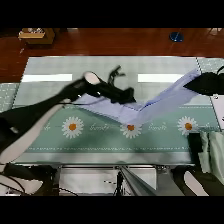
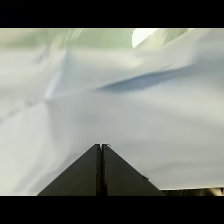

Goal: Fold the shirts.

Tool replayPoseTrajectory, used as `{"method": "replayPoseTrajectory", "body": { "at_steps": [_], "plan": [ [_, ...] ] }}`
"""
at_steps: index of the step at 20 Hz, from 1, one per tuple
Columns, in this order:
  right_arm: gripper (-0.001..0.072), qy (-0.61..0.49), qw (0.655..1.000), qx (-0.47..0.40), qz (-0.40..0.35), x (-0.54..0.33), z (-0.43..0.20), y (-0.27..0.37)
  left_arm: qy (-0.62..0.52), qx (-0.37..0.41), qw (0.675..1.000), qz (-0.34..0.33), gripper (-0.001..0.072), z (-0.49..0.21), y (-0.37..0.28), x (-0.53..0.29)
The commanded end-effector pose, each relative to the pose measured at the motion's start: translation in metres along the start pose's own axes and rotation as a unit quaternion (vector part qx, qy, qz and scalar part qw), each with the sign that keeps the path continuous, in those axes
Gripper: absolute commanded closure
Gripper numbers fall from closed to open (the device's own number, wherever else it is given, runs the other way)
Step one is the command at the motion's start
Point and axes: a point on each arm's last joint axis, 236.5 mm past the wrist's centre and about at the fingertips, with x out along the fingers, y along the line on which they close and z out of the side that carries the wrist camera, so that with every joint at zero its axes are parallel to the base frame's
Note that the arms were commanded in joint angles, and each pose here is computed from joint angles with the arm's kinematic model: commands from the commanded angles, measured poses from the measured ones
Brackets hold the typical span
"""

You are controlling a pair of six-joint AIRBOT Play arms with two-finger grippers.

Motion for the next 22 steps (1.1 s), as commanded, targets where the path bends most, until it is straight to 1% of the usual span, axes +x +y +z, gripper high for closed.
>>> {"method": "replayPoseTrajectory", "body": {
  "at_steps": [1,4,8,10,12,14,16,17,18,20,21,22],
  "plan": [
    [0.0693,-0.012,0.999,-0.016,0.025,0.022,0.011,0.031,-0.114,0.064,0.991,0.015,0.0691,0.061,-0.013,-0.13],
    [0.0694,-0.02,0.998,-0.032,0.05,0.074,0.024,0.071,-0.221,0.078,0.97,0.064,0.069,0.082,-0.002,-0.272],
    [0.0694,-0.03,0.994,-0.042,0.097,0.171,0.023,0.138,-0.319,0.059,0.936,0.137,0.069,0.053,0.02,-0.414],
    [0.0694,-0.024,0.993,-0.036,0.113,0.217,0.008,0.163,-0.356,0.043,0.918,0.172,0.069,0.038,0.032,-0.458],
    [0.0693,-0.014,0.991,-0.006,0.134,0.257,-0.01,0.184,-0.387,0.034,0.901,0.192,0.069,0.029,0.035,-0.485],
    [0.0693,-0.02,0.988,0.04,0.149,0.288,-0.017,0.196,-0.395,0.035,0.897,0.197,0.069,0.025,0.032,-0.491],
    [0.069,-0.02,0.984,0.08,0.159,0.305,-0.022,0.203,-0.382,0.04,0.903,0.193,0.069,0.022,0.028,-0.484],
    [0.0648,-0.009,0.983,0.085,0.165,0.308,-0.026,0.206,-0.378,0.042,0.904,0.193,0.069,0.023,0.027,-0.48],
    [0.0553,0.0,0.982,0.075,0.172,0.308,-0.03,0.209,-0.374,0.045,0.906,0.192,0.069,0.024,0.027,-0.477],
    [0.0313,0.006,0.982,0.052,0.179,0.3,-0.03,0.21,-0.364,0.046,0.91,0.194,0.0689,0.025,0.029,-0.47],
    [0.0286,0.014,0.982,0.038,0.183,0.293,-0.029,0.208,-0.358,0.046,0.911,0.199,0.069,0.025,0.032,-0.468],
    [0.0285,0.022,0.982,0.022,0.187,0.281,-0.026,0.204,-0.353,0.044,0.911,0.208,0.069,0.025,0.037,-0.467]
  ]
}}
